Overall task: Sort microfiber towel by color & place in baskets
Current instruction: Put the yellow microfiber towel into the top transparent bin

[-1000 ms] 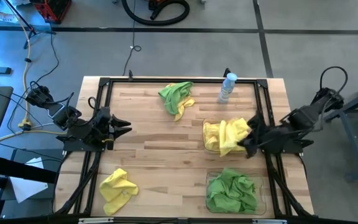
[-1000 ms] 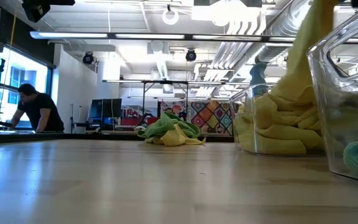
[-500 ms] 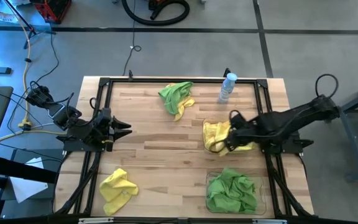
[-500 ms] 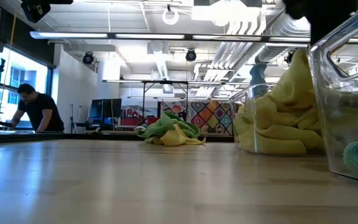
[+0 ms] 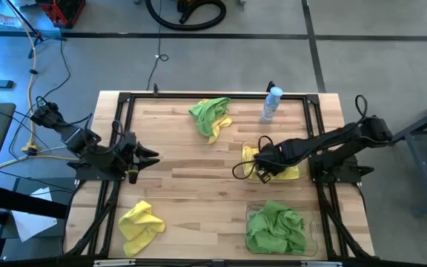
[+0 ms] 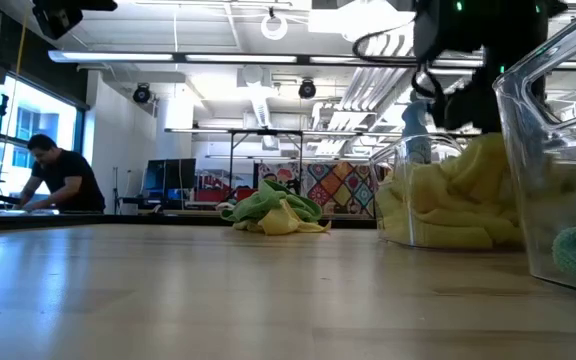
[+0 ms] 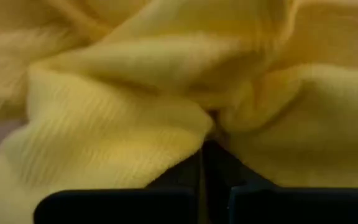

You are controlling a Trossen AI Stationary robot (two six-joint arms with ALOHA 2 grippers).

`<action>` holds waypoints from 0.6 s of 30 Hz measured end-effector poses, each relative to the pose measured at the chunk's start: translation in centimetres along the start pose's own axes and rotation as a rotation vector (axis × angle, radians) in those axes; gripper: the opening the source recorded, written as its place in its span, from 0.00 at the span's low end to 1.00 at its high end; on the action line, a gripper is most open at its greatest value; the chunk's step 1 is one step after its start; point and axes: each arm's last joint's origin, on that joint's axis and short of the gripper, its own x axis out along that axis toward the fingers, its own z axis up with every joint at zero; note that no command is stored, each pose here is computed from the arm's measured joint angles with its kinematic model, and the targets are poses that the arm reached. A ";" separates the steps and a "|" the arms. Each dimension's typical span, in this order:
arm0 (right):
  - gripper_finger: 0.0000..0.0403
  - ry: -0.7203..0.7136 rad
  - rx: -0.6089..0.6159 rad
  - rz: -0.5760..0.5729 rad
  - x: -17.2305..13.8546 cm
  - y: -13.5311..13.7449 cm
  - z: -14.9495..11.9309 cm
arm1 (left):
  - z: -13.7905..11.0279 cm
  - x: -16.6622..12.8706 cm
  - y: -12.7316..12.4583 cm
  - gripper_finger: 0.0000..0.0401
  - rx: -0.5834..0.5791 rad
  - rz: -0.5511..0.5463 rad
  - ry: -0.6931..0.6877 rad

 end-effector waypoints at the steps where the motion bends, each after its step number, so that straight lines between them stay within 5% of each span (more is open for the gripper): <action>1: 0.00 -0.010 0.021 0.008 0.8 -0.2 0.0 | -0.1 0.1 -0.1 0.28 0.004 0.003 0.004; 9: 0.02 -0.040 0.115 0.018 3.5 -1.4 -0.7 | -0.4 0.8 -0.5 0.28 0.021 0.024 0.028; 18: 0.25 -0.008 0.139 -0.009 1.6 -0.8 -0.1 | -0.6 1.1 -0.7 0.28 0.012 0.032 0.035</action>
